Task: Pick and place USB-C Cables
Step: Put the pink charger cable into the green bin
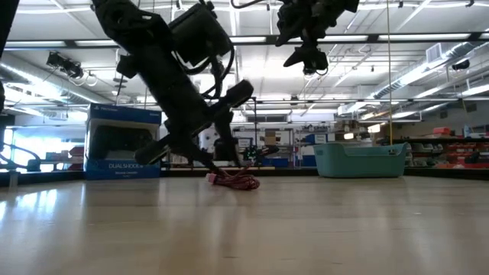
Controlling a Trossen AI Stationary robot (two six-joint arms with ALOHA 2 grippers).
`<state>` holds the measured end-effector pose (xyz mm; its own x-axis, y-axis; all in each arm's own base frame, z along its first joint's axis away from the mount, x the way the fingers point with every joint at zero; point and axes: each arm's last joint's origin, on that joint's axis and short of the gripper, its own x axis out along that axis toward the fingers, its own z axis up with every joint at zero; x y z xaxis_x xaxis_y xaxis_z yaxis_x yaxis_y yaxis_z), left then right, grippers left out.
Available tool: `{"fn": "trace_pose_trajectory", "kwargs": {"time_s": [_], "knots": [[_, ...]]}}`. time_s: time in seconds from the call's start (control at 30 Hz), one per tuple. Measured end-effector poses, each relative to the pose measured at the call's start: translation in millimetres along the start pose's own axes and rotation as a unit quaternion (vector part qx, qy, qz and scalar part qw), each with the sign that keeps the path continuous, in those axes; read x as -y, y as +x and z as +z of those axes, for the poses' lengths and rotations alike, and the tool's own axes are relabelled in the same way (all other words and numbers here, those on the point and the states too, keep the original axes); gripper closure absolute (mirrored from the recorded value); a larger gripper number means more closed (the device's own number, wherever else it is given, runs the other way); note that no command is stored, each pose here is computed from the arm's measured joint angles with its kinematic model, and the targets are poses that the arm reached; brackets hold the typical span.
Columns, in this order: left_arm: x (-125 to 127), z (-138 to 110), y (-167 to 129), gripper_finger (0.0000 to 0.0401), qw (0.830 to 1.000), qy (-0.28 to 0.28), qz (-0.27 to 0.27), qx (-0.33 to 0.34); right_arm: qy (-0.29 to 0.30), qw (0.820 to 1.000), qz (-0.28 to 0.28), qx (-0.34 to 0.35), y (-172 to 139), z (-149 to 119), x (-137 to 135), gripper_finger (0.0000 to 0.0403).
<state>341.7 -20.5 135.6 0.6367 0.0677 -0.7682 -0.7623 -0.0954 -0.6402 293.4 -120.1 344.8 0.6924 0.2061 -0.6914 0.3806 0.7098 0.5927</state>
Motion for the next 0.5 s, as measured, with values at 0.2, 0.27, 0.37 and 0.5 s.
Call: {"fn": "trace_pose_trajectory", "kwargs": {"time_s": [0.2, 0.27, 0.37, 0.5], "knots": [[-1, 3, 0, 0.0273, 0.999, -0.002, 0.003, 0.036, -0.014, 1.000, 0.001, -0.001, 0, 0, 0, 0.0183], [-3, 5, 0, 0.0273, 0.999, -0.008, 0.017, 0.043, -0.015, 1.000, 0.001, -0.001, 0, 0, 0, 0.0183], [-2, 7, 0, 0.0273, 0.999, -0.015, 0.012, 0.044, -0.016, 1.000, 0.001, -0.001, 0, 0, 0, 0.0183], [7, 6, 0, 0.0273, 0.998, -0.022, -0.036, 0.050, -0.017, 1.000, 0.001, -0.001, 0, 0, 0, 0.0183]]}}
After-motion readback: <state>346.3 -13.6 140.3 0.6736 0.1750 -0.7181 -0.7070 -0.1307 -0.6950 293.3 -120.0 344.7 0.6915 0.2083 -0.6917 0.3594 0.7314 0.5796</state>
